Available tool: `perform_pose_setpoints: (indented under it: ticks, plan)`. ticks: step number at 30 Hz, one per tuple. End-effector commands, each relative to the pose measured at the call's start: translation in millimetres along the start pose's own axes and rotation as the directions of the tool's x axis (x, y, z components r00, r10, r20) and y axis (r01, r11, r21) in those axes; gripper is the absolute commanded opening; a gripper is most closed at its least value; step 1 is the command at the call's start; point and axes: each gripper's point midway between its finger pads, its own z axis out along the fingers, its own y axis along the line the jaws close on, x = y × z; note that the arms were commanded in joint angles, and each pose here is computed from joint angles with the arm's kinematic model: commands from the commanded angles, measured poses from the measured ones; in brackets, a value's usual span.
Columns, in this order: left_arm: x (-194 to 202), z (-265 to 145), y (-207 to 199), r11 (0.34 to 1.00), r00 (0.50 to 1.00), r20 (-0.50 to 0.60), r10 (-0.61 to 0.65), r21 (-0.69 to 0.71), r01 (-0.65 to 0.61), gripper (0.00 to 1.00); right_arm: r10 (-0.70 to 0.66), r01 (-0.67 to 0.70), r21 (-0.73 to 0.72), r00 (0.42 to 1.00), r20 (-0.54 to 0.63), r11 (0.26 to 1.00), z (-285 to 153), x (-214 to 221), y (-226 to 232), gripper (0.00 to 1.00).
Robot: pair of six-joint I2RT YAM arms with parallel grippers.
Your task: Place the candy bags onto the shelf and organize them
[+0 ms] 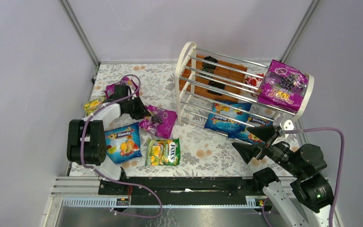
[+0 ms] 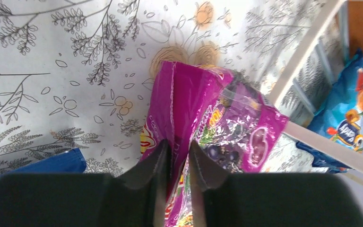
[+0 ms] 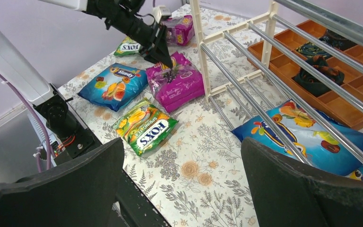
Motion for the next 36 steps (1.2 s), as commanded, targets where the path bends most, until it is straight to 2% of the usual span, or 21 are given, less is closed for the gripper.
perform_pose_setpoints:
  ticks: [1, 9, 14, 18, 21, 24, 27, 30, 32, 33, 35, 36]
  plan:
    - [-24.3, -26.8, -22.2, 0.997, 0.989, 0.137, 0.050, 0.045, -0.057, 0.19, 0.010, -0.010, 0.003, 1.000, -0.001, 1.000, 8.2, -4.7, -3.1, 1.00]
    - [-29.8, -68.7, -51.5, 0.987, 0.969, 0.231, 0.092, 0.105, -0.119, 0.01, 0.066, -0.065, 0.023, 0.996, -0.054, 0.998, 20.5, -2.2, -9.2, 1.00]
    - [-27.8, -94.8, -58.9, 0.981, 0.950, 0.278, 0.141, 0.091, -0.172, 0.00, 0.100, -0.097, 0.043, 0.993, -0.065, 0.994, 28.2, -3.6, -13.9, 1.00]
    - [-32.8, -113.2, -67.7, 0.983, 0.934, 0.338, 0.114, 0.099, -0.156, 0.00, 0.123, -0.119, 0.062, 0.990, -0.066, 0.991, 33.5, -8.1, -17.5, 1.00]
    - [-54.4, -128.3, -71.4, 0.994, 0.903, 0.428, -0.049, 0.109, 0.002, 0.00, 0.140, -0.136, 0.070, 0.988, -0.064, 0.988, 37.0, -11.5, -19.0, 1.00]
    - [-79.3, -137.2, -74.1, 0.952, 0.816, 0.497, -0.296, 0.224, 0.209, 0.00, 0.162, -0.157, 0.077, 0.985, -0.055, 0.985, 40.3, -13.8, -20.5, 1.00]
    - [-106.3, -138.9, -69.9, 0.823, 0.653, 0.503, -0.565, 0.393, 0.409, 0.00, 0.179, -0.175, 0.076, 0.982, -0.053, 0.982, 42.4, -15.8, -20.1, 1.00]
    - [-111.5, -123.2, -71.0, 0.647, 0.526, 0.384, -0.759, 0.534, 0.544, 0.00, 0.182, -0.177, 0.080, 0.982, -0.048, 0.981, 41.8, -18.4, -20.1, 1.00]
    - [-94.3, -102.3, -73.7, 0.590, 0.508, 0.311, -0.803, 0.533, 0.607, 0.00, 0.180, -0.176, 0.083, 0.983, -0.043, 0.981, 40.4, -20.7, -19.8, 1.00]
    - [-82.6, -93.2, -74.8, 0.595, 0.521, 0.300, -0.799, 0.515, 0.617, 0.01, 0.178, -0.175, 0.083, 0.983, -0.042, 0.981, 39.5, -21.4, -19.3, 1.00]
    - [-50.6, -77.4, -75.5, 0.649, 0.578, 0.304, -0.757, 0.455, 0.610, 0.04, 0.171, -0.167, 0.080, 0.985, -0.036, 0.983, 38.1, -21.9, -18.6, 1.00]
    - [-33.5, -71.7, -75.9, 0.680, 0.610, 0.308, -0.730, 0.421, 0.601, 0.13, 0.166, -0.163, 0.080, 0.986, -0.033, 0.983, 37.7, -21.1, -19.1, 1.00]
